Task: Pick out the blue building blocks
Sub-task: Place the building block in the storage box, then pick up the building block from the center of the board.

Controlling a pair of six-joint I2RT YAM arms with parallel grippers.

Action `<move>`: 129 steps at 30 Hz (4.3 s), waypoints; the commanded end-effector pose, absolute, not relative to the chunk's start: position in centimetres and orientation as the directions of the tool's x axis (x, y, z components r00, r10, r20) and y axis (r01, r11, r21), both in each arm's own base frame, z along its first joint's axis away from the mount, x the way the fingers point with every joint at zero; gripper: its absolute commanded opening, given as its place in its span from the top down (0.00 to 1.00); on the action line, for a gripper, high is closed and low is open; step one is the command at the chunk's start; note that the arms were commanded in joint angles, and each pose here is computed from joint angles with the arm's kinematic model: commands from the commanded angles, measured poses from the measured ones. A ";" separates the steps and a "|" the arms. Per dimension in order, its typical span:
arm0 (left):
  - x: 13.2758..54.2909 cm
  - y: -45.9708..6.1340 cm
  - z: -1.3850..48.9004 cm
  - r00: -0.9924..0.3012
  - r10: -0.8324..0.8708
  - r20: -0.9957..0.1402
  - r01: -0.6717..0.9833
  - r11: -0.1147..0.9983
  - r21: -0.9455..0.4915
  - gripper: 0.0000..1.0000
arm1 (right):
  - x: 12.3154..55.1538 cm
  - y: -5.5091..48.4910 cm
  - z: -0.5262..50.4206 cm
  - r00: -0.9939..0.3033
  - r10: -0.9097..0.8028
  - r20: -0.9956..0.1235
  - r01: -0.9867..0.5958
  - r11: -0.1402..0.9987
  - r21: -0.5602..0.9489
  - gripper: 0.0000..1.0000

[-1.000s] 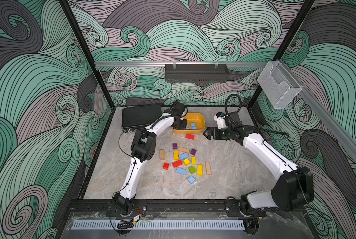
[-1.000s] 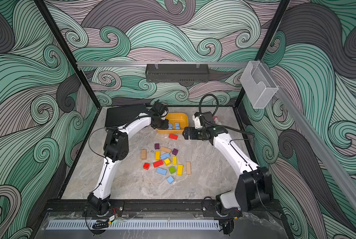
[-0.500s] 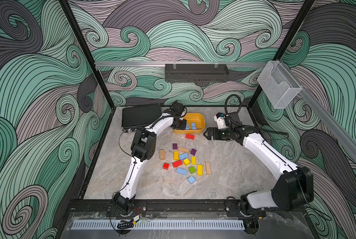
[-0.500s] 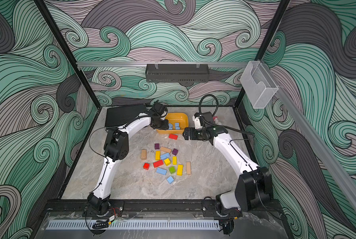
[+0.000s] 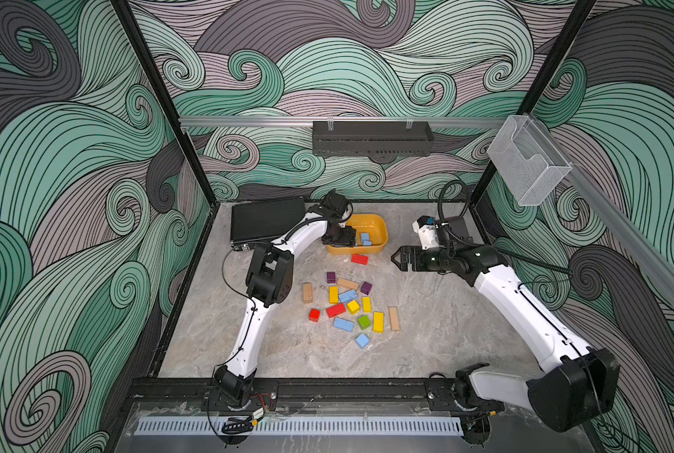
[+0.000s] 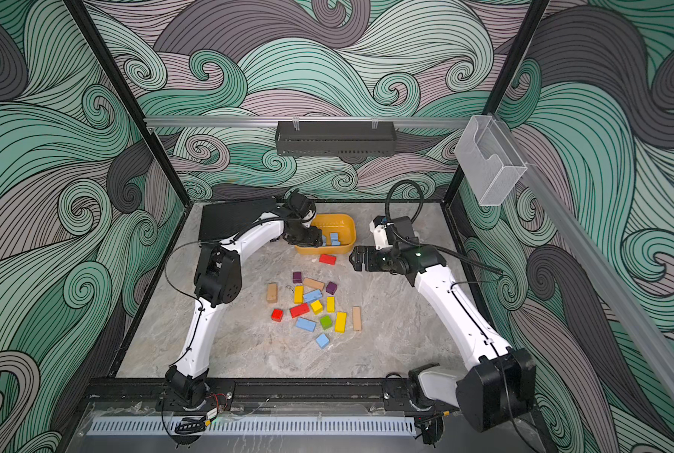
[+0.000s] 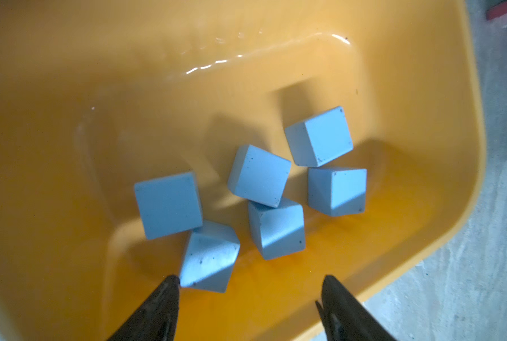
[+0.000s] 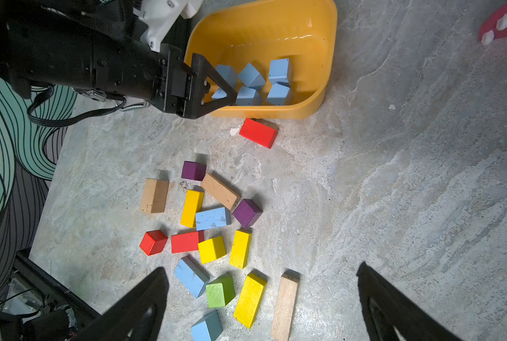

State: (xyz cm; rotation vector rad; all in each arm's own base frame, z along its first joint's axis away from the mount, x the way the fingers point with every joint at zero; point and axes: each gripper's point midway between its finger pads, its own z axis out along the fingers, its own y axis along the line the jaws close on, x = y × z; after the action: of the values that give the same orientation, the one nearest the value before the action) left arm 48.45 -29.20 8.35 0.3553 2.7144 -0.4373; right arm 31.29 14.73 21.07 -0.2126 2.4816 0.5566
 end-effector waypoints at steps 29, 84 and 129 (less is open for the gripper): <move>32.8 -17.6 24.5 -0.760 0.138 -0.635 0.301 0.940 -0.157 0.03 | 16.9 16.8 18.8 -0.818 -0.312 -0.483 -0.486 0.825 0.290 0.05; 29.3 -9.0 15.4 -0.865 -0.021 -0.501 0.038 0.993 -0.107 0.03 | 13.7 27.4 5.8 -0.746 -0.582 -0.325 -0.640 0.761 0.105 0.33; 29.3 -8.0 15.4 -0.871 -0.035 -0.490 0.022 0.994 -0.110 0.03 | 13.9 27.1 3.1 -0.768 -0.614 -0.184 -0.627 0.779 0.015 0.74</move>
State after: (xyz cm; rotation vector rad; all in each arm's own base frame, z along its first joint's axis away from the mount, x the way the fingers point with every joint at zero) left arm 29.06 -8.30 14.85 -0.0102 2.6306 -0.1548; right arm 13.59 27.11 2.57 -0.9896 2.8138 0.1342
